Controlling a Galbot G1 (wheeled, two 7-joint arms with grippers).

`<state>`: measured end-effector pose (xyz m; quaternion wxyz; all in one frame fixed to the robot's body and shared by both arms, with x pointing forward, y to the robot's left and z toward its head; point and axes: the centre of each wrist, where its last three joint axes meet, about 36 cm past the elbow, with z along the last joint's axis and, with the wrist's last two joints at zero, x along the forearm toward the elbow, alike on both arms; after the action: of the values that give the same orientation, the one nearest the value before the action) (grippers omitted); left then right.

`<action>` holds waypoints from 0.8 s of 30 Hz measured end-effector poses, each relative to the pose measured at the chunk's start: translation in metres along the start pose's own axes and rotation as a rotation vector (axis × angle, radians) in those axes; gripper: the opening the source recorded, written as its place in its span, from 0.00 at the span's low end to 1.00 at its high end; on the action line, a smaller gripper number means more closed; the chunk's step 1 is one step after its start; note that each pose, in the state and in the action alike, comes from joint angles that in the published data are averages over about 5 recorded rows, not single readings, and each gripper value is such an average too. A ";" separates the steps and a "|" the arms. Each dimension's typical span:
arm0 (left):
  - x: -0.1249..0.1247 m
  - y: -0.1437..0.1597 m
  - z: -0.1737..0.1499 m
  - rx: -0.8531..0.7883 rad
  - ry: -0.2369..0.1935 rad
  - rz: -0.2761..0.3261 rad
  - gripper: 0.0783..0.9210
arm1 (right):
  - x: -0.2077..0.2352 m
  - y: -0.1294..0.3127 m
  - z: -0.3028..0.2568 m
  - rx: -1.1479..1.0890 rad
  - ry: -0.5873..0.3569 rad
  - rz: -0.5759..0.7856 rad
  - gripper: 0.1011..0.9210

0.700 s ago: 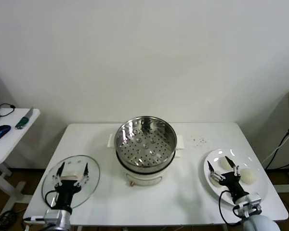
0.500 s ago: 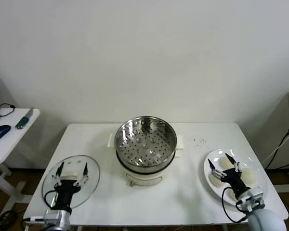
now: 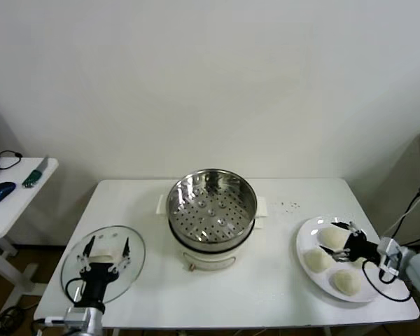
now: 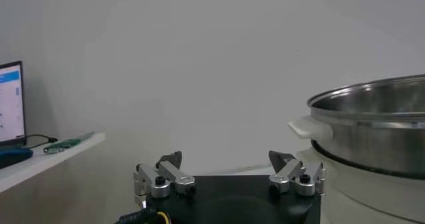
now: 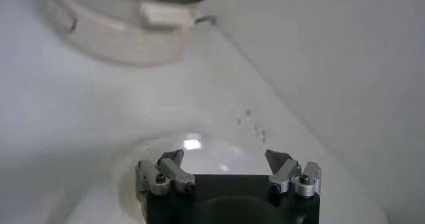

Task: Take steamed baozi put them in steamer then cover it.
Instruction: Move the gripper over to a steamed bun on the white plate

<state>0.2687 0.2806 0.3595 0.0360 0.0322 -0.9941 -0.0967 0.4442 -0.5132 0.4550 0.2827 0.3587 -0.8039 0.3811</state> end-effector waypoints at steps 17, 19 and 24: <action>-0.005 0.005 0.004 -0.011 0.015 -0.002 0.88 | -0.035 -0.114 -0.057 0.276 0.282 -0.277 0.88; -0.005 0.006 0.004 -0.015 0.018 -0.004 0.88 | -0.044 -0.121 -0.063 0.292 0.307 -0.305 0.88; -0.005 0.010 0.006 -0.023 0.024 -0.008 0.88 | -0.068 -0.127 -0.069 0.319 0.373 -0.372 0.88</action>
<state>0.2728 0.2921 0.3556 0.0480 0.0369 -0.9923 -0.1079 0.5967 -0.4900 0.4956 0.4305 0.4636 -0.5887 0.5033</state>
